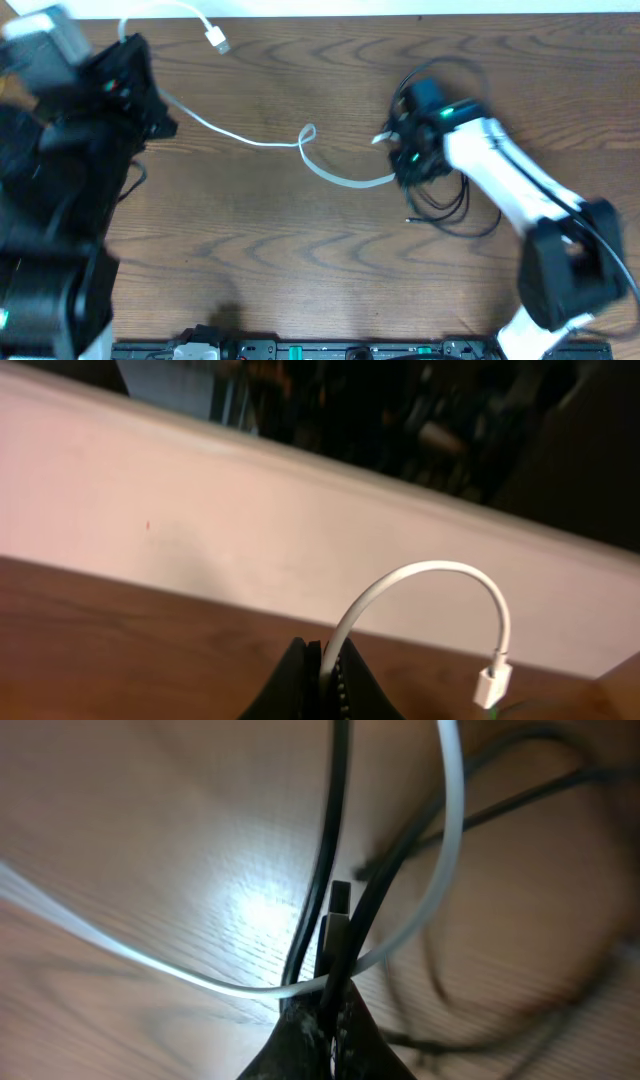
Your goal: Untangle cables
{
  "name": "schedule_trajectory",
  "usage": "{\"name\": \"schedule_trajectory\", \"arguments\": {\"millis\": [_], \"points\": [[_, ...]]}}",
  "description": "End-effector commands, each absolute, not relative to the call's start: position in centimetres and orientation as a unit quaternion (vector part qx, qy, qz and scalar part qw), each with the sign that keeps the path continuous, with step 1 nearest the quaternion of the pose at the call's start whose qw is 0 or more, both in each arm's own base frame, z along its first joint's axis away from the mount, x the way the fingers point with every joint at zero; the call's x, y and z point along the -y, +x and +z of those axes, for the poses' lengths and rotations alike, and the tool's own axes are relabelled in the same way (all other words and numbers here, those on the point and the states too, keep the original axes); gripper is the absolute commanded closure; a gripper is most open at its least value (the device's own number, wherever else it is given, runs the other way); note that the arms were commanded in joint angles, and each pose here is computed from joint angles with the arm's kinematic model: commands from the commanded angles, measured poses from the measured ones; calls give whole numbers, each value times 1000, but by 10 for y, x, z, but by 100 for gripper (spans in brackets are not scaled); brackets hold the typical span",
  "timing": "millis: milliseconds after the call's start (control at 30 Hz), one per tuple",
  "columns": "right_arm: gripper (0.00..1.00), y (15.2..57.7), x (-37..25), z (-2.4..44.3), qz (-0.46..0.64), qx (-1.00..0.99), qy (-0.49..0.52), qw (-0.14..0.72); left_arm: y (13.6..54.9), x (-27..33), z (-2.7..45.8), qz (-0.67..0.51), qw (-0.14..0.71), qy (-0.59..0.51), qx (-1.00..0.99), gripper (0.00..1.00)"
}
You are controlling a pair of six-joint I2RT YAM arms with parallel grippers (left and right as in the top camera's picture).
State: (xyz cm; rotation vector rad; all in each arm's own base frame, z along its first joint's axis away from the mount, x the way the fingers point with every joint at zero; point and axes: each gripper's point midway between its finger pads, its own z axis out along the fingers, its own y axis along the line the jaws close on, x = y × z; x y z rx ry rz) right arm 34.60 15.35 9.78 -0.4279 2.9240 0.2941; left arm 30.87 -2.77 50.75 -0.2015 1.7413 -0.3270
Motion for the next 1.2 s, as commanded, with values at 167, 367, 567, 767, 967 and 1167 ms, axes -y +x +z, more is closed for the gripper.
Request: {"name": "schedule_trajectory", "arguments": {"millis": [167, 367, 567, 767, 967, 1167], "points": [[99, 377, -49, 172, 59, -975, 101, 187, 332, -5, 498, -48, 630, -120, -766, 92], [99, 376, 5, 149, 38, -974, 168, 147, 324, -41, 507, -3, 645, -157, -748, 92], [94, 363, 7, 110, 38, -987, 143, 66, 317, -85, 522, 39, 667, -206, -715, 93], [76, 359, 7, 70, 32, -990, 139, 6, 304, -127, 543, 82, 694, -247, -671, 93], [47, 357, -2, 40, 53, -991, 119, -34, 297, -144, 549, 98, 701, -261, -656, 92], [1, 368, -58, 69, 221, -975, -26, 10, 317, -122, 543, 38, 701, -217, -679, 93]]}}
